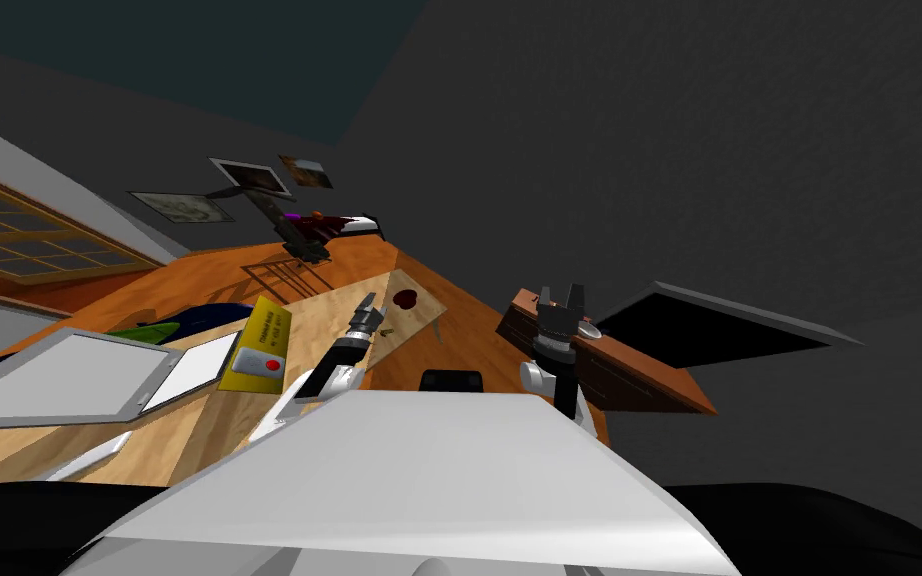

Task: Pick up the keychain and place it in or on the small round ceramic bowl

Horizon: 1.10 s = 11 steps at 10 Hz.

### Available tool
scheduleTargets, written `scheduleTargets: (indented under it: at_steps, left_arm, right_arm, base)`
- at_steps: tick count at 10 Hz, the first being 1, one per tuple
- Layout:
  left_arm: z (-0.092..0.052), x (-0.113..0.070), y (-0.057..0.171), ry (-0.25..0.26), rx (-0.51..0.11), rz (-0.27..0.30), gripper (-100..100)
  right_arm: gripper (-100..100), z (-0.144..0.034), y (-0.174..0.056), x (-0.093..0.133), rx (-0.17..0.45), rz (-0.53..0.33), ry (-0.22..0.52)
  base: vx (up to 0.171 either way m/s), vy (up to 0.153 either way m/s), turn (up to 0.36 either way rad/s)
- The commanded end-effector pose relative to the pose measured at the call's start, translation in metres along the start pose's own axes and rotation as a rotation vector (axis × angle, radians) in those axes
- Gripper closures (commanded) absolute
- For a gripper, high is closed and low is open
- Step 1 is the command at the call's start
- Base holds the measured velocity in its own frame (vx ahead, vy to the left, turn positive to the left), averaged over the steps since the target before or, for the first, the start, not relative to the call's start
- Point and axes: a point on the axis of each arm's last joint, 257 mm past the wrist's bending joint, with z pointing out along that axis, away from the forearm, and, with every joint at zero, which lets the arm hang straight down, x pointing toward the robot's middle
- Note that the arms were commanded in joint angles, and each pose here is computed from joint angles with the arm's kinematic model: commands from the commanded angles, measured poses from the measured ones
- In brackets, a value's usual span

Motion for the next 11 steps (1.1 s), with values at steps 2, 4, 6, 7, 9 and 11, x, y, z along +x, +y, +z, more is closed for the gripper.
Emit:
scheduleTargets:
  at_steps: [2,4,6,7,9,11]
  left_arm:
    - [-0.009,-0.019,0.028,-0.035,-0.100,-0.005,-100]
    - [-0.023,-0.045,0.062,-0.087,-0.209,-0.013,-100]
    - [-0.033,-0.060,0.082,-0.121,-0.279,-0.018,-100]
    - [-0.034,-0.061,0.086,-0.125,-0.294,-0.019,-100]
    - [-0.046,-0.076,0.105,-0.161,-0.360,-0.026,-100]
    - [-0.059,-0.092,0.123,-0.200,-0.426,-0.034,-100]
  right_arm:
    - [0,0.000,0.000,0.000,0.000,0.000,0.000]
    - [0,0.000,0.000,0.000,0.000,0.000,0.000]
    - [0,0.000,0.000,0.000,0.000,0.000,0.000]
    - [0,0.000,0.000,0.000,0.000,0.000,0.000]
    - [0,0.000,0.000,0.000,0.000,0.000,0.000]
    - [0,0.000,0.000,0.000,0.000,0.000,0.000]
  base:
    - [0.037,-0.050,-0.147]
    - [0.042,-0.046,-0.169]
    - [0.046,-0.035,-0.094]
    - [0.039,-0.023,-0.055]
    - [0.038,-0.021,-0.086]
    - [0.044,-0.026,-0.093]
